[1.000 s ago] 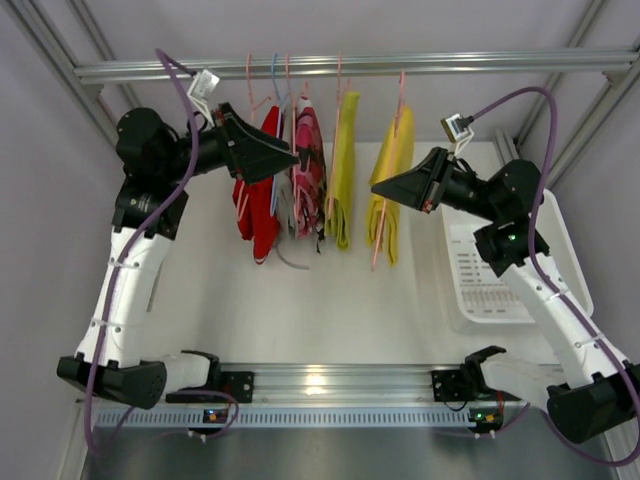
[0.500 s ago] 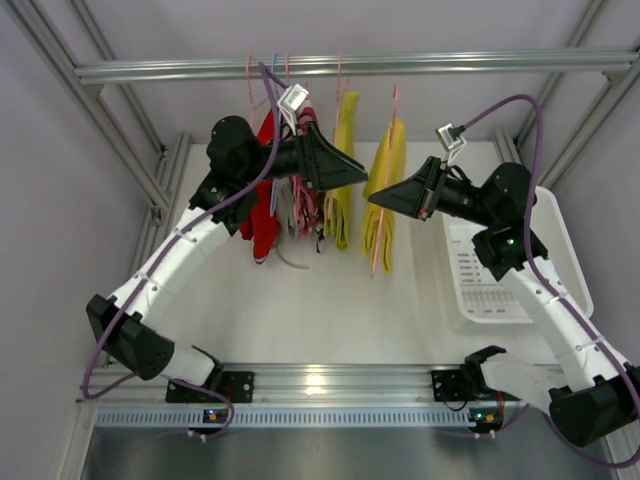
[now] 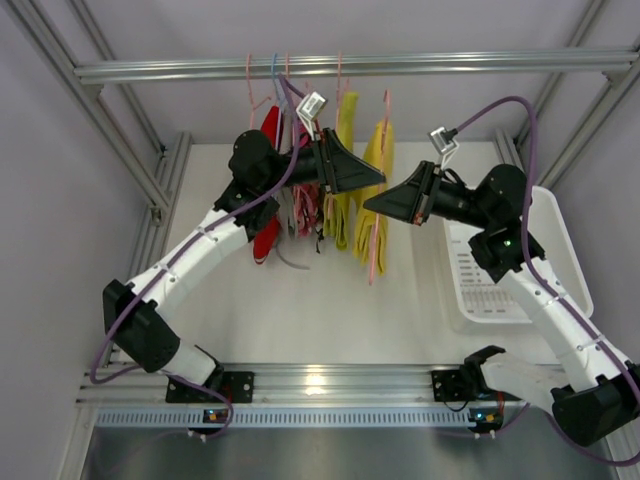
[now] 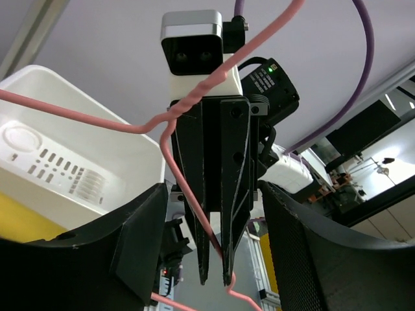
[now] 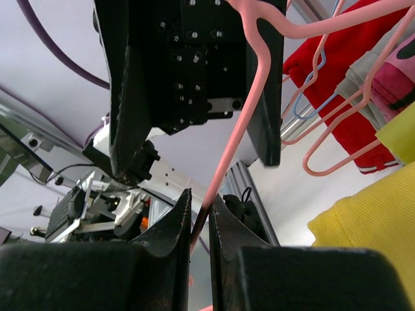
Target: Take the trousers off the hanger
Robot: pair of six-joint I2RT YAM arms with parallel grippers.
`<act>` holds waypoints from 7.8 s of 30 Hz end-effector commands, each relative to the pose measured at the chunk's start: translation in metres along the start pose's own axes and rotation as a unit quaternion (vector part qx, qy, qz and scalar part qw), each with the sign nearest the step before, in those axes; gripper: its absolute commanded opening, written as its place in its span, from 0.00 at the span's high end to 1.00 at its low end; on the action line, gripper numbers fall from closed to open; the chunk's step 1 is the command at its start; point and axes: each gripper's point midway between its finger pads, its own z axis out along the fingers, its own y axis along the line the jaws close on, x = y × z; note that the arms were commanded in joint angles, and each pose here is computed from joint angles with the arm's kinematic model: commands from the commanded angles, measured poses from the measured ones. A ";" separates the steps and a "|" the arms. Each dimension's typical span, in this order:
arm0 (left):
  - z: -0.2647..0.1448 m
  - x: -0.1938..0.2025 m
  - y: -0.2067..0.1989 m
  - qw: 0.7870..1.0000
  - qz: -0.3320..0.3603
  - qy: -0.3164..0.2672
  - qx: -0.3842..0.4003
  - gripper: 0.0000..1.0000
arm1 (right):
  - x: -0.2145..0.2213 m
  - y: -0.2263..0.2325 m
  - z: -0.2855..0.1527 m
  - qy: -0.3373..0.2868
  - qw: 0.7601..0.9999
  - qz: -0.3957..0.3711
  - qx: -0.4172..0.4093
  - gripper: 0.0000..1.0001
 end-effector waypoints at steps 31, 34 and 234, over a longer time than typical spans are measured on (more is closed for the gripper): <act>0.009 -0.013 -0.051 0.997 -0.001 -0.016 0.082 1.00 | -0.019 0.030 -0.007 -0.057 0.986 -0.154 -0.014 0.42; 0.010 -0.018 -0.059 0.996 0.016 -0.010 0.086 1.00 | -0.020 0.022 -0.022 -0.082 0.980 -0.176 0.035 0.32; 0.004 0.009 0.072 0.991 -0.026 0.007 -0.133 1.00 | -0.046 -0.129 -0.271 -0.157 0.613 -0.411 0.656 0.04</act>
